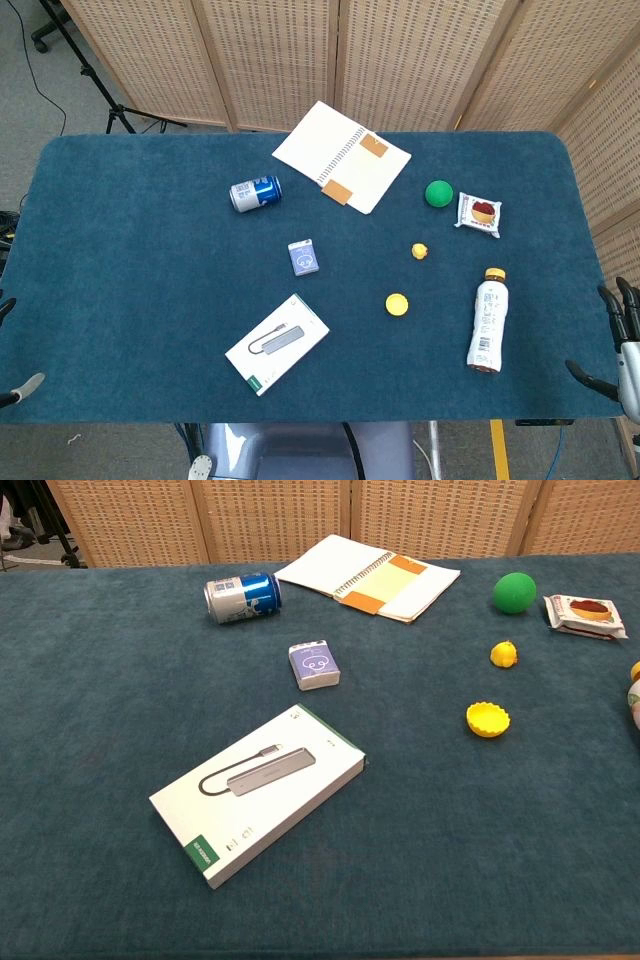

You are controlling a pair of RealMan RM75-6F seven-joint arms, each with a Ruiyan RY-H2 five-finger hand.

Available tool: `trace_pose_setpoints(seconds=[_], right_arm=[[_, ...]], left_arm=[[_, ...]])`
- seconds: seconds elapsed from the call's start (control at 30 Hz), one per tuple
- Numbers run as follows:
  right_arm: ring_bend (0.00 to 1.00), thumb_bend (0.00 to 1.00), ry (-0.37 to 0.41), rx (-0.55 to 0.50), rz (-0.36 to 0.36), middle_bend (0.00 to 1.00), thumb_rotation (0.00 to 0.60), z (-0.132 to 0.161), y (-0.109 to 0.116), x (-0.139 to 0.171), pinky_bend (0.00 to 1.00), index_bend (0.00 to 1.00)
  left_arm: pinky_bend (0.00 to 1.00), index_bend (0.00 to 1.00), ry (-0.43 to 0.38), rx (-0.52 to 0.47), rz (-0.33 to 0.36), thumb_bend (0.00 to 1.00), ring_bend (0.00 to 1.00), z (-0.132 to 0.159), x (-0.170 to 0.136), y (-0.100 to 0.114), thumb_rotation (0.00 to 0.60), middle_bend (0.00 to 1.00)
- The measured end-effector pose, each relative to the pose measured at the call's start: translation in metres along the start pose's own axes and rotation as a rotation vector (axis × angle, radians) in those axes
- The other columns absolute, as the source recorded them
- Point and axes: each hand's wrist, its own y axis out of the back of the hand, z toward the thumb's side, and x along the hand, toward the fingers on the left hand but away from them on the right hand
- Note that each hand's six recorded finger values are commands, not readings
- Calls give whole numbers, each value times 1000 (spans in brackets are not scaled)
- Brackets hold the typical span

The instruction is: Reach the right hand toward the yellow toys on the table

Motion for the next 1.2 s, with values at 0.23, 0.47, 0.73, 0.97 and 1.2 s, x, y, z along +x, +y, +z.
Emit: trace_pose_setpoints(seconds=[0.23, 0.47, 0.73, 0.97, 1.2], right_arm=[[0, 0, 12, -4, 6, 0, 600, 1, -5, -4, 0, 0], [0, 0, 73, -80, 17, 0, 600, 11, -12, -34, 0, 19], [0, 105, 261, -156, 75, 0, 600, 68, -25, -106, 0, 260], [0, 105, 368, -52, 171, 0, 600, 137, -67, -169, 0, 289], [0, 131, 349, 14, 236, 0, 600, 164, -112, -204, 0, 343]], left_arm=[[0, 0, 14, 0, -6, 0, 0, -3, 2, 0, 600, 0], [0, 0, 33, 11, -23, 0, 0, -7, 9, -4, 600, 0], [0, 0, -1, 13, 38, 0, 0, -1, 19, -4, 600, 0], [0, 0, 32, 4, 62, 0, 0, -11, 29, -3, 600, 0], [0, 0, 54, 16, 58, 0, 0, -14, 30, -5, 600, 0]])
